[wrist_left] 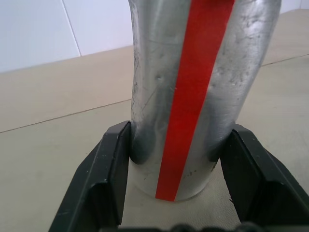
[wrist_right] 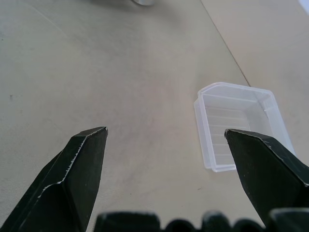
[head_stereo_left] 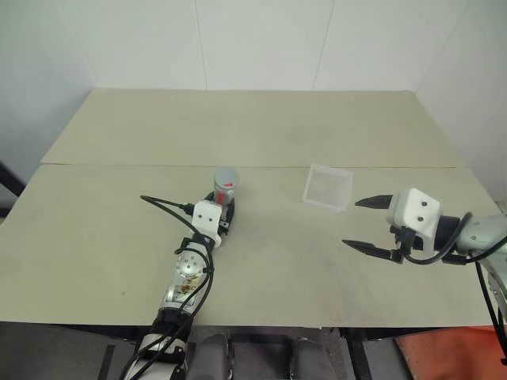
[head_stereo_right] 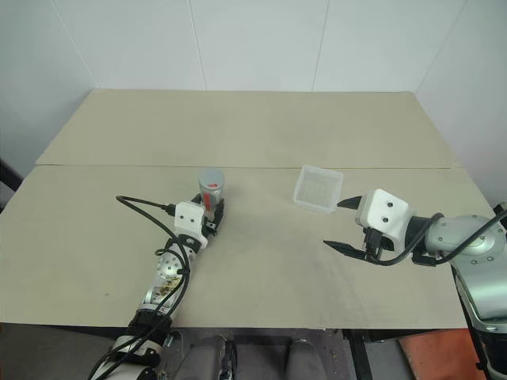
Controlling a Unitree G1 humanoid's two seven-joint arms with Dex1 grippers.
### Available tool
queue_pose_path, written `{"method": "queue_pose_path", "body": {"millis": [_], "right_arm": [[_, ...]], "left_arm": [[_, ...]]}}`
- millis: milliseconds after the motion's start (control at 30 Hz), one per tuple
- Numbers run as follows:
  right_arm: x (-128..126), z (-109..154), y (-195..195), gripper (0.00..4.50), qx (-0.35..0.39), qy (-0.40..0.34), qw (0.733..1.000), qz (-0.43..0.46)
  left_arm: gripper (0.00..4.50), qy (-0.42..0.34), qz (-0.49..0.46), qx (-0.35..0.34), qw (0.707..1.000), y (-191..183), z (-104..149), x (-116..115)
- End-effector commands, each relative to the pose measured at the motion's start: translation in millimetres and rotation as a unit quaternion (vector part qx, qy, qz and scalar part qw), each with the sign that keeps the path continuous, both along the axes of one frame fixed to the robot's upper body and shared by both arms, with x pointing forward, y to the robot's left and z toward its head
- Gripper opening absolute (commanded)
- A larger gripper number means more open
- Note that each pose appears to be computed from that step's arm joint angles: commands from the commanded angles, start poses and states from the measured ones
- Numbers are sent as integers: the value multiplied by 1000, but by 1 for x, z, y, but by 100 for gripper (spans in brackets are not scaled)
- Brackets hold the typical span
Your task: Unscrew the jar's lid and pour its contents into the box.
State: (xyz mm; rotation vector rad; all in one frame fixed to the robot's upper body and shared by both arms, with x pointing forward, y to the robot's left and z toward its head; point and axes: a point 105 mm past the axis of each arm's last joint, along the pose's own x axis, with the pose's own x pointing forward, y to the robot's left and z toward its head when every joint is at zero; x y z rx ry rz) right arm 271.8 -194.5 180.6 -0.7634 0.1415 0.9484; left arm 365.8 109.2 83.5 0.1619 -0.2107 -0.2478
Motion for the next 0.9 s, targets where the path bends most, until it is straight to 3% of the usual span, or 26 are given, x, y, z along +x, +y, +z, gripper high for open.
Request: {"method": "queue_pose_path", "body": {"millis": [33, 233, 433, 700, 900], "right_arm": [[0, 13, -2, 450, -7, -26, 1000, -3], [0, 12, -1, 450, -9, -25, 1000, -3], [-2, 19, 3, 450, -2, -38, 999, 5], [-3, 42, 36, 450, 97, -62, 993, 37], [-8, 43, 73, 450, 176, -44, 982, 58]], "left_arm": [[243, -15, -6, -5, 1000, -4, 3, -1], [243, -14, -13, -23, 1000, -4, 6, -1], [243, 6, -112, -130, 985, -21, 33, -14], [243, 59, -254, -91, 961, -43, 49, -51], [243, 101, -320, -49, 941, -49, 51, -68]]}}
